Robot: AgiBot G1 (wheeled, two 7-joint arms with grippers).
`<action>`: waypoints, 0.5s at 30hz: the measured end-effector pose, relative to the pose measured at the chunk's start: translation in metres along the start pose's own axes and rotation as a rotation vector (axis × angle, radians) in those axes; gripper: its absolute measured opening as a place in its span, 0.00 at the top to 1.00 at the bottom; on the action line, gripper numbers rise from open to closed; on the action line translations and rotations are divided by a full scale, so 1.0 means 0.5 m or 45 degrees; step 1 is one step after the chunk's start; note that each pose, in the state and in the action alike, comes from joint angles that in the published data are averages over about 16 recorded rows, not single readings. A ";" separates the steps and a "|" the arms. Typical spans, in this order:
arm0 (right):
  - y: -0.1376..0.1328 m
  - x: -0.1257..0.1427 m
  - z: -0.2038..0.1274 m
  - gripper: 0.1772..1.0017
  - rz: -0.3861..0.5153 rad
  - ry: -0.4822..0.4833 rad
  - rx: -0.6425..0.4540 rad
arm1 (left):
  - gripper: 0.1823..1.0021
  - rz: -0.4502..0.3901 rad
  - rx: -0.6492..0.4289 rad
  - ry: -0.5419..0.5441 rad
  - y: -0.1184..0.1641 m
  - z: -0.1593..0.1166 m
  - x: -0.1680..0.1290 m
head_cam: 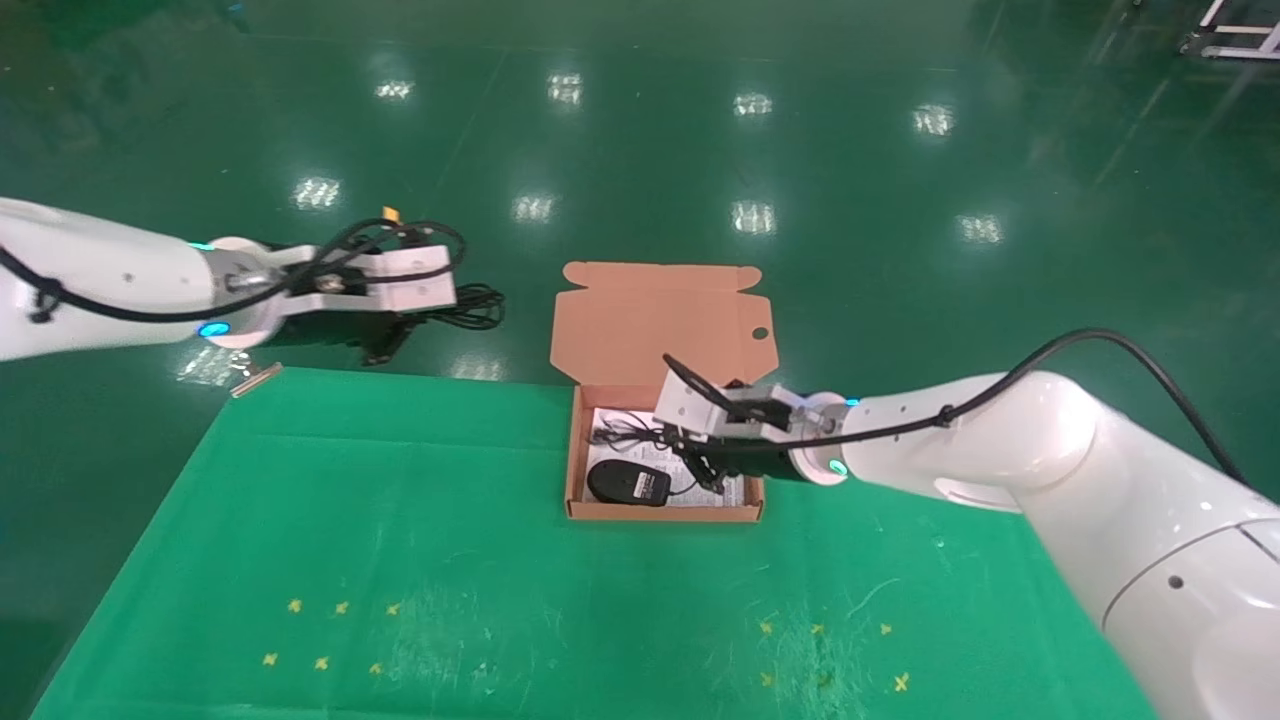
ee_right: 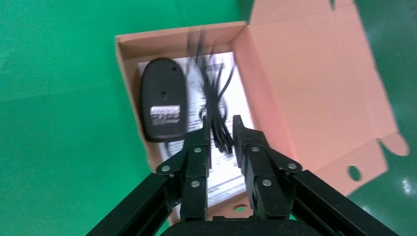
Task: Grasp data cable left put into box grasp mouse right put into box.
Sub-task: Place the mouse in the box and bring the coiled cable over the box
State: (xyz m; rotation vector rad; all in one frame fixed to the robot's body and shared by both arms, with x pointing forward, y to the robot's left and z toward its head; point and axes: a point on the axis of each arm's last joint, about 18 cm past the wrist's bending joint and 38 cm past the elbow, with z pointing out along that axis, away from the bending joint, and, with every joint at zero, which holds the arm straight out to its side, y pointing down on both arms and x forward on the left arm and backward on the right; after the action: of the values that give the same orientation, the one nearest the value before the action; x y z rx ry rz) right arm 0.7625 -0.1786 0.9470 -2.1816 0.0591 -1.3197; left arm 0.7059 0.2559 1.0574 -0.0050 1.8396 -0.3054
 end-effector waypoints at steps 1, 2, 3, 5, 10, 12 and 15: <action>0.001 0.006 -0.005 0.89 0.001 0.008 0.001 | 0.94 0.005 0.014 0.004 -0.010 0.008 0.006; 0.003 0.013 -0.011 0.88 0.002 0.018 0.002 | 0.94 0.011 0.028 0.008 -0.022 0.017 0.013; 0.006 0.020 -0.017 0.87 0.004 0.028 0.003 | 0.94 0.017 0.043 0.011 -0.033 0.026 0.019; 0.013 0.036 -0.034 0.84 0.006 0.051 0.003 | 0.94 0.031 0.075 0.017 -0.058 0.046 0.034; 0.038 0.079 -0.087 0.75 0.010 0.114 -0.001 | 0.94 0.076 0.146 0.025 -0.118 0.099 0.077; 0.050 0.095 -0.113 0.70 0.011 0.141 -0.004 | 0.94 0.094 0.172 0.026 -0.138 0.119 0.096; 0.066 0.114 -0.155 0.62 0.009 0.178 -0.009 | 0.94 0.118 0.209 0.026 -0.165 0.147 0.127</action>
State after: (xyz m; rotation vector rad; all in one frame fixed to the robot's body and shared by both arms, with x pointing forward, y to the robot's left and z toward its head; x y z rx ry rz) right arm 0.7363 -0.2597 1.0024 -2.0902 0.1259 -1.4682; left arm 0.7441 0.1508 0.9961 0.1970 1.8242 -0.3911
